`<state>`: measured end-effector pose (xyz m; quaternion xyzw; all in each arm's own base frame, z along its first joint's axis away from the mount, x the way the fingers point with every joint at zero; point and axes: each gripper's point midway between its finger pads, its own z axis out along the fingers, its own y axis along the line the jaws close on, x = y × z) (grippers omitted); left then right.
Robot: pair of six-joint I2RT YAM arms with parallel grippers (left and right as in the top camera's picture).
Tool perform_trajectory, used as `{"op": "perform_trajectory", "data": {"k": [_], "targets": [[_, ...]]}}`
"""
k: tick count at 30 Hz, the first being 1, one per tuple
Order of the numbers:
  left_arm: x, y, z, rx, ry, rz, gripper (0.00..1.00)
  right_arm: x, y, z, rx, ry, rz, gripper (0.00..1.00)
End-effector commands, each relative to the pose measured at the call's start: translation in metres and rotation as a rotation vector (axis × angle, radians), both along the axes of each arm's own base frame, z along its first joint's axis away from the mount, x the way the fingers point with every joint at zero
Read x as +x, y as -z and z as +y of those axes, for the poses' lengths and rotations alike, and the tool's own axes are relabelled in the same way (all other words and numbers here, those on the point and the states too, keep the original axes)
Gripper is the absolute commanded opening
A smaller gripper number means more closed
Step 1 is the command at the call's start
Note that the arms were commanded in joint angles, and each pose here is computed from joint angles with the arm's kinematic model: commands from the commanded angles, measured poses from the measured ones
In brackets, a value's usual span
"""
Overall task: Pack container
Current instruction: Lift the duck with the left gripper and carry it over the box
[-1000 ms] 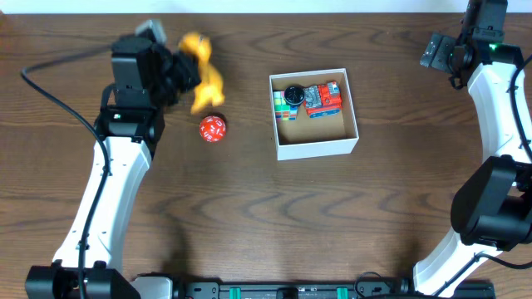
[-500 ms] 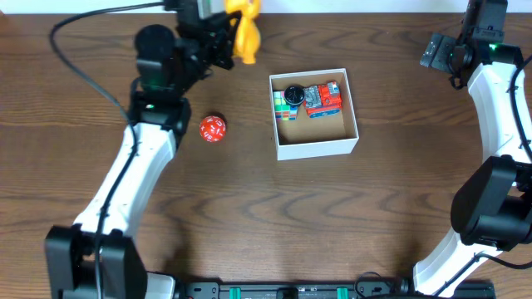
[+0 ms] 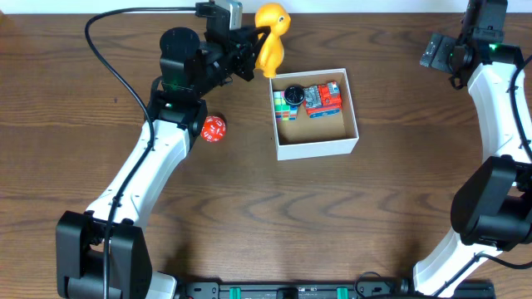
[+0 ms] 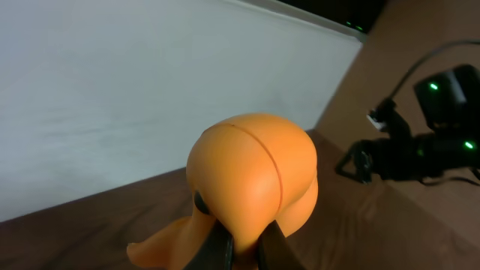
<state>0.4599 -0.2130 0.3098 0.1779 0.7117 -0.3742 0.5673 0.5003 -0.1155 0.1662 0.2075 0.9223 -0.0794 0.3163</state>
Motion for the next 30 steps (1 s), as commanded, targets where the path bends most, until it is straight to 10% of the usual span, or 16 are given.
{"op": "perform_trajectory", "data": {"k": [1, 9, 18, 30], "targets": [[-0.009, -0.02, -0.009, 0.016, 0.073, -0.068, 0.06, -0.001, -0.011, -0.005, -0.021, 0.005, -0.017, 0.99], [-0.018, -0.026, -0.026, 0.039, 0.124, -0.066, 0.06, -0.001, -0.011, -0.004, -0.021, 0.003, -0.017, 0.99], [-0.018, -0.001, -0.016, 0.457, -0.104, 0.09, 0.06, -0.001, -0.011, -0.004, -0.021, 0.003, -0.017, 0.99], [-0.019, 0.054, -0.04, 0.62, 0.012, 0.117, 0.06, -0.001, -0.011, -0.004, -0.021, 0.003, -0.017, 0.99]]}}
